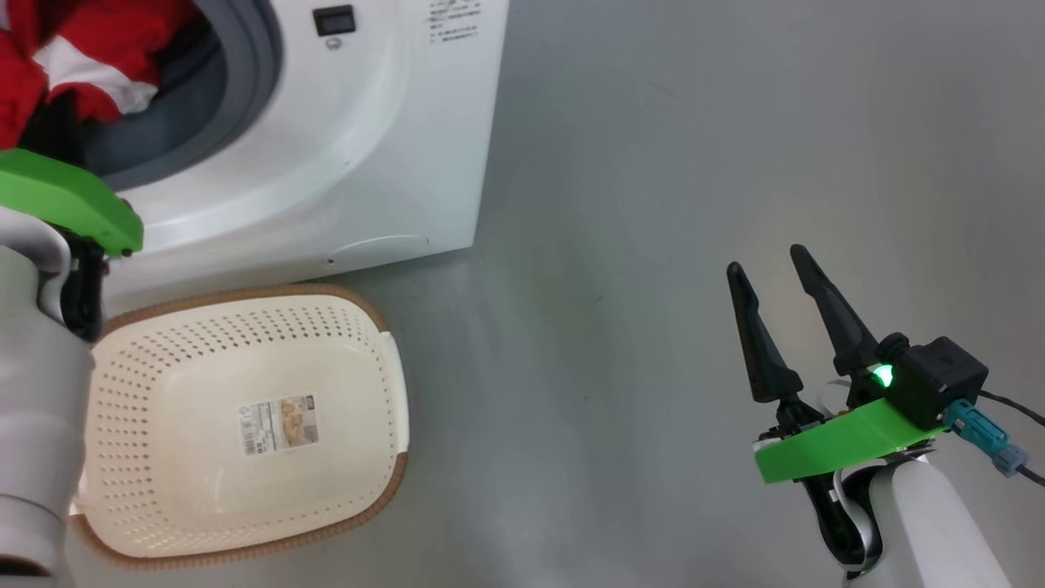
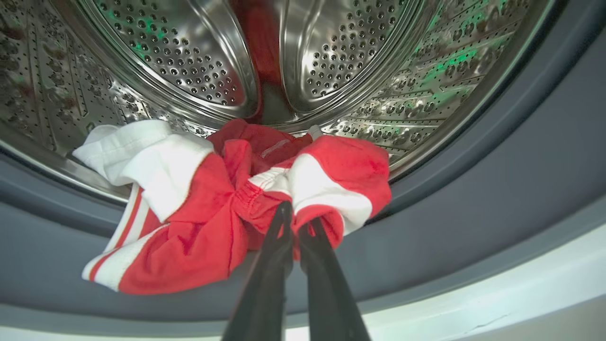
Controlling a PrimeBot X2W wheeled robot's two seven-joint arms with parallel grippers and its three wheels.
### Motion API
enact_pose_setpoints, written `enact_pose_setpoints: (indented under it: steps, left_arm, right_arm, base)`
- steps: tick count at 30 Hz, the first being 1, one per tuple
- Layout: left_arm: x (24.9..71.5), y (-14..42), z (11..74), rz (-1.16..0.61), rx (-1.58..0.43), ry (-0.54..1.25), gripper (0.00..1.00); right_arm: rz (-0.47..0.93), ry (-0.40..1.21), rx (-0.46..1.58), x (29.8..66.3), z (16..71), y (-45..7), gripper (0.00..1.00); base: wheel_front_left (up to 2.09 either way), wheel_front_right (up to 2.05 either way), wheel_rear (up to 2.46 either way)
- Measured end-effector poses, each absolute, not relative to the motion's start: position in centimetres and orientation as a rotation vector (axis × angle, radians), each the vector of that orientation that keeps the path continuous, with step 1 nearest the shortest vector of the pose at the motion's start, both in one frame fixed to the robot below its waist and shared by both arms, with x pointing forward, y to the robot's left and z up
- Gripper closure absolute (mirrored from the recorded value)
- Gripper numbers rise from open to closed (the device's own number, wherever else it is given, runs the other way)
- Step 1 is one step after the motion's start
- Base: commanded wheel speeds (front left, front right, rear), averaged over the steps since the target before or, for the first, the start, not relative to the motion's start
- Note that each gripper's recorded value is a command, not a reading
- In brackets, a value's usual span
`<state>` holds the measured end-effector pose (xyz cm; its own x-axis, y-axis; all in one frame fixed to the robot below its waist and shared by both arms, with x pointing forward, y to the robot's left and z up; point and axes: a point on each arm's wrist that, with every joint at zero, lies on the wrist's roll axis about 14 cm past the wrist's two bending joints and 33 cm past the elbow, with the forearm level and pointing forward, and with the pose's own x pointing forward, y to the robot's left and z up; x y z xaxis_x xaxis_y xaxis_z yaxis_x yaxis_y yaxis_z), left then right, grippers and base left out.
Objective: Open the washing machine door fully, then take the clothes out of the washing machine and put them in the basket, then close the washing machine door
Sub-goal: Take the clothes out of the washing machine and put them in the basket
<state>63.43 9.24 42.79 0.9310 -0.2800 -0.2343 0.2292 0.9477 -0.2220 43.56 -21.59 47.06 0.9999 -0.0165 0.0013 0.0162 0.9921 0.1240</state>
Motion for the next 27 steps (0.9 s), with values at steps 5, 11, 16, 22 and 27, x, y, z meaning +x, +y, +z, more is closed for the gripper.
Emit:
enact_pose_setpoints:
  steps: [5, 11, 16, 22, 27]
  left_arm:
    - [63.0, 9.7, 44.6, -0.26, -0.224, 0.211, 1.0]
    - [62.2, 10.5, 47.1, -0.258, -0.259, 0.121, 1.0]
    - [61.0, 10.9, 48.3, -0.259, -0.257, 0.069, 1.0]
    - [59.5, 11.1, 50.1, -0.261, -0.256, -0.005, 1.0]
    - [57.9, 11.3, 51.0, -0.252, -0.268, -0.049, 1.0]
  right_arm:
    - [-0.001, -0.021, 0.126, 43.8, 47.7, -21.2, 0.0]
    - [0.013, -0.044, 0.128, 44.0, 48.5, -20.9, 0.0]
    - [0.019, -0.061, 0.126, 44.0, 49.0, -20.8, 0.0]
    - [0.023, -0.081, 0.115, 44.0, 49.7, -21.0, 0.0]
    - [0.03, -0.089, 0.109, 43.9, 50.1, -20.9, 0.0]
  base:
    - [0.0, 0.0, 0.0]
    - [0.0, 0.0, 0.0]
    - [0.0, 0.0, 0.0]
    - [0.0, 0.0, 0.0]
    - [0.0, 0.0, 0.0]
